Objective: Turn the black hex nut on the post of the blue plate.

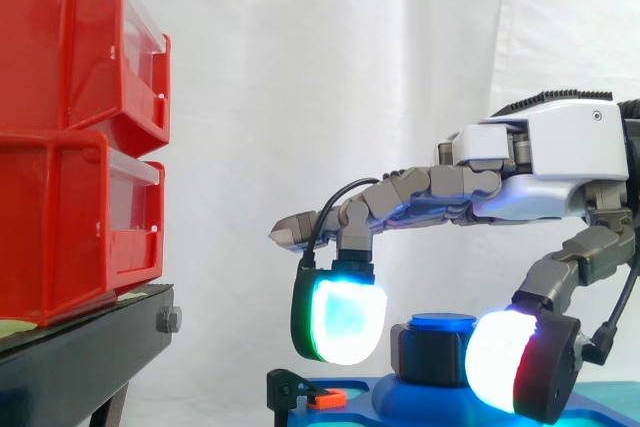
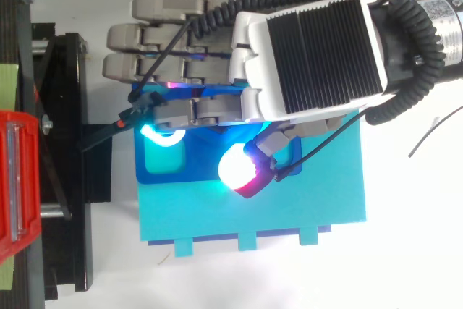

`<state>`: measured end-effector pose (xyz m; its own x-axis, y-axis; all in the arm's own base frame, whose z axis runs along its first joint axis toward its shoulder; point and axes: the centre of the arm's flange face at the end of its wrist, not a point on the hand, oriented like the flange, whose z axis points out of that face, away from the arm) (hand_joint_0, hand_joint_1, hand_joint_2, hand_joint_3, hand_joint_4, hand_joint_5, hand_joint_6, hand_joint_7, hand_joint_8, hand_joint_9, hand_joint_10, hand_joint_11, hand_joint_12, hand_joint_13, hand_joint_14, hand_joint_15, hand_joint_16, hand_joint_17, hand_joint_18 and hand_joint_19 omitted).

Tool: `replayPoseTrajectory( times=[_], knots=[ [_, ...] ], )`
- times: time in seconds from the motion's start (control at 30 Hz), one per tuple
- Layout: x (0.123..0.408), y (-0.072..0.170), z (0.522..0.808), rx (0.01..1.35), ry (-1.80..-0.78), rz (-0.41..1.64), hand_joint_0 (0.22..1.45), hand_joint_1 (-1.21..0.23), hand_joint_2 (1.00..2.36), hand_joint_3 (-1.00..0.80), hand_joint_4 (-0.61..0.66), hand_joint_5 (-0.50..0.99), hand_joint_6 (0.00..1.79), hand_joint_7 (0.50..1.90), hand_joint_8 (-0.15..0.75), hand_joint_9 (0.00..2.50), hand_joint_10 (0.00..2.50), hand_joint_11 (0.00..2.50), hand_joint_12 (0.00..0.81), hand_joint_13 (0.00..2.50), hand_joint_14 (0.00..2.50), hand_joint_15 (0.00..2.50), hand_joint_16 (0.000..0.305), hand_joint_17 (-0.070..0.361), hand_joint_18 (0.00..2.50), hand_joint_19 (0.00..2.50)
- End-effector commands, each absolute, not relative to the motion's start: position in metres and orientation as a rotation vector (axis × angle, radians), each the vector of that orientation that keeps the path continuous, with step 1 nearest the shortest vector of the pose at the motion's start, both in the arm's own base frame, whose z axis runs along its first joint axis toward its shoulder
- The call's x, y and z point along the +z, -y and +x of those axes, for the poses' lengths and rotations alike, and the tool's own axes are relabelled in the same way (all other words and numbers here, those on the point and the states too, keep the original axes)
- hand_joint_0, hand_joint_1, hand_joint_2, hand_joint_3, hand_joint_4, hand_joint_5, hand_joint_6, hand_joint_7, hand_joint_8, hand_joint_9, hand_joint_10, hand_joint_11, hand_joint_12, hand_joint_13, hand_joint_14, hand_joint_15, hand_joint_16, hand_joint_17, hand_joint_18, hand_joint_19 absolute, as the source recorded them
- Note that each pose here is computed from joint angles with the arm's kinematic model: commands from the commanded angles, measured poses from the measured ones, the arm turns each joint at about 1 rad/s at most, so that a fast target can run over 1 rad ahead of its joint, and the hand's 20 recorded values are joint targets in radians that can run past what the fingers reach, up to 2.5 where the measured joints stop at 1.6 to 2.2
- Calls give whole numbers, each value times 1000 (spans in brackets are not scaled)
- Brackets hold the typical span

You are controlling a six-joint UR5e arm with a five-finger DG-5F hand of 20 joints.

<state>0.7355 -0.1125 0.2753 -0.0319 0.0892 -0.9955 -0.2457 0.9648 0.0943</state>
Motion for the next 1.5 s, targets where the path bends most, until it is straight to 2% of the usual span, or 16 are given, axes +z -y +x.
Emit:
replayPoseTrajectory(
  times=[0.0,0.53,0.57,0.63,0.67,1.0,1.03,1.07,1.47],
  knots=[
    [274,114,735,269,-1587,-121,537,-696,1004,-459,176,-233,501,1103,206,117,2,27,339,145,1,9,51,114,0,25],
    [274,117,734,255,-1589,-128,567,-713,1006,-427,173,-223,500,1156,203,125,0,31,331,151,0,7,50,111,3,29],
    [274,117,734,254,-1589,-129,568,-742,1007,-425,186,-216,501,1135,214,166,1,0,338,191,0,0,51,114,64,0],
    [274,117,734,253,-1588,-130,573,-717,1007,-422,177,-222,500,1163,202,126,0,36,330,152,0,8,49,111,10,29],
    [274,117,734,253,-1586,-130,574,-745,1007,-422,190,-215,500,1141,213,167,0,0,338,192,0,0,50,113,67,0],
    [274,117,734,237,-1588,-132,568,-752,1004,-444,189,-215,500,1143,213,166,0,0,340,195,0,0,51,114,70,0],
    [274,117,734,237,-1588,-132,566,-724,1006,-444,174,-222,501,1161,202,126,0,31,332,155,0,12,50,111,12,29],
    [274,117,734,237,-1588,-132,567,-752,1005,-447,189,-214,500,1139,213,166,0,4,340,194,0,0,51,114,70,0],
    [273,118,733,236,-1591,-130,570,-732,1006,-425,193,-213,500,1139,215,171,0,0,340,196,0,0,51,114,74,0]
  ],
)
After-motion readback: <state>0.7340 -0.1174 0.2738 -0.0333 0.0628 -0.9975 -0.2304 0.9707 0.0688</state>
